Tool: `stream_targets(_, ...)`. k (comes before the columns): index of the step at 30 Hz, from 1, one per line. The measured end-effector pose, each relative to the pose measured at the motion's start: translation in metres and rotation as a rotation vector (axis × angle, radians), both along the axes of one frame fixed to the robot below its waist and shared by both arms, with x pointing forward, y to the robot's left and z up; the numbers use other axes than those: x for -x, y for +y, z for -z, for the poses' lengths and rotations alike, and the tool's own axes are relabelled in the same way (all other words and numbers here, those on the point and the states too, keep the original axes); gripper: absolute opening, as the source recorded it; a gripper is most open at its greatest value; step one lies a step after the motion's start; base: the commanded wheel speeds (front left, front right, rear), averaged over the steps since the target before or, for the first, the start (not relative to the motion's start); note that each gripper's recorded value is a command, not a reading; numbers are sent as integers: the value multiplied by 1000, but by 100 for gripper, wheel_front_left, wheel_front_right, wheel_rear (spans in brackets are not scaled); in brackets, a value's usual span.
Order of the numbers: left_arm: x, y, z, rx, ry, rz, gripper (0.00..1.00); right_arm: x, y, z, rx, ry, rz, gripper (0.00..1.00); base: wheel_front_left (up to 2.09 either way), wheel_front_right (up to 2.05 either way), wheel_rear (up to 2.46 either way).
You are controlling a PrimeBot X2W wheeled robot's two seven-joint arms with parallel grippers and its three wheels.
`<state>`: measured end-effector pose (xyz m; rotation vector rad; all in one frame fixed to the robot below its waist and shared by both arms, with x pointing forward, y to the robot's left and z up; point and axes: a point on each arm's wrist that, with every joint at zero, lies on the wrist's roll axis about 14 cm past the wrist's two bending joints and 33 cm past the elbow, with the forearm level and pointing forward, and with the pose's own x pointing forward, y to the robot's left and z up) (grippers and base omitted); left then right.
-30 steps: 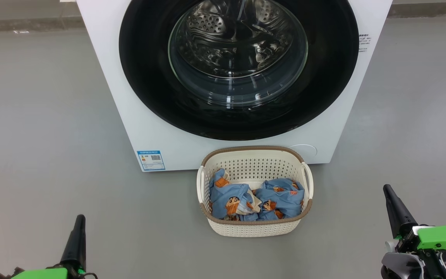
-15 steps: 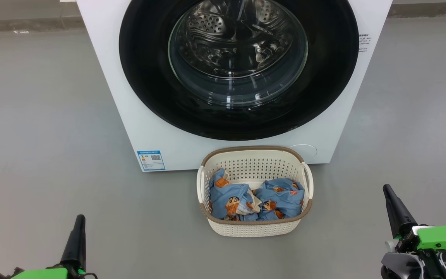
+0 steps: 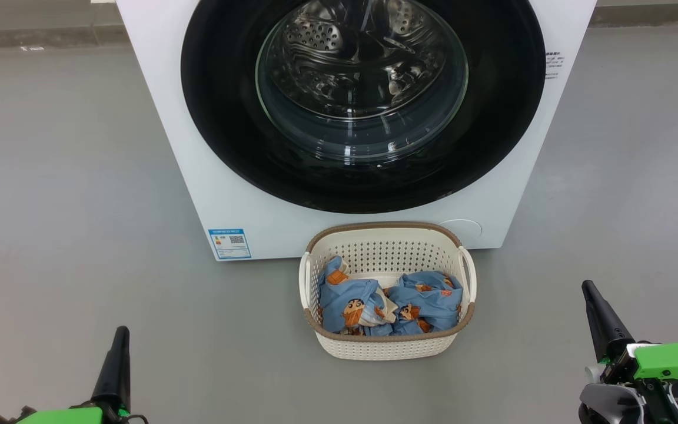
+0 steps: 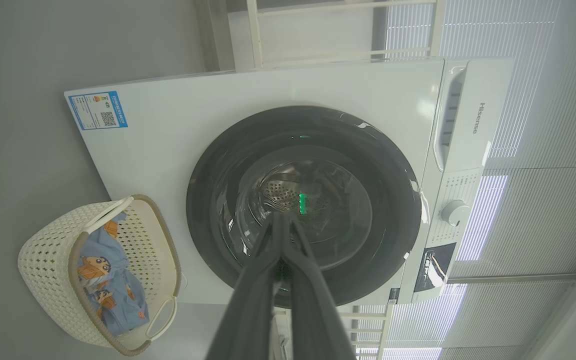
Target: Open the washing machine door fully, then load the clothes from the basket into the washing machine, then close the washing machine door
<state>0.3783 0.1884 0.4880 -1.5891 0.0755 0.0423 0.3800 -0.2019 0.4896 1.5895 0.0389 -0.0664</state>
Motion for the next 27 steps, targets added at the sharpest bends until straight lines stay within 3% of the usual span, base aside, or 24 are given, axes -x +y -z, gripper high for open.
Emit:
stream_targets(26, 0, 0, 0, 0, 0, 2, 0, 0, 0, 0, 2, 0, -2, 0, 0, 0, 0)
stream_targets(27, 0, 0, 1, 1, 2, 2, 100, 0, 0, 1, 2, 3, -2, 100, 0, 0, 0)
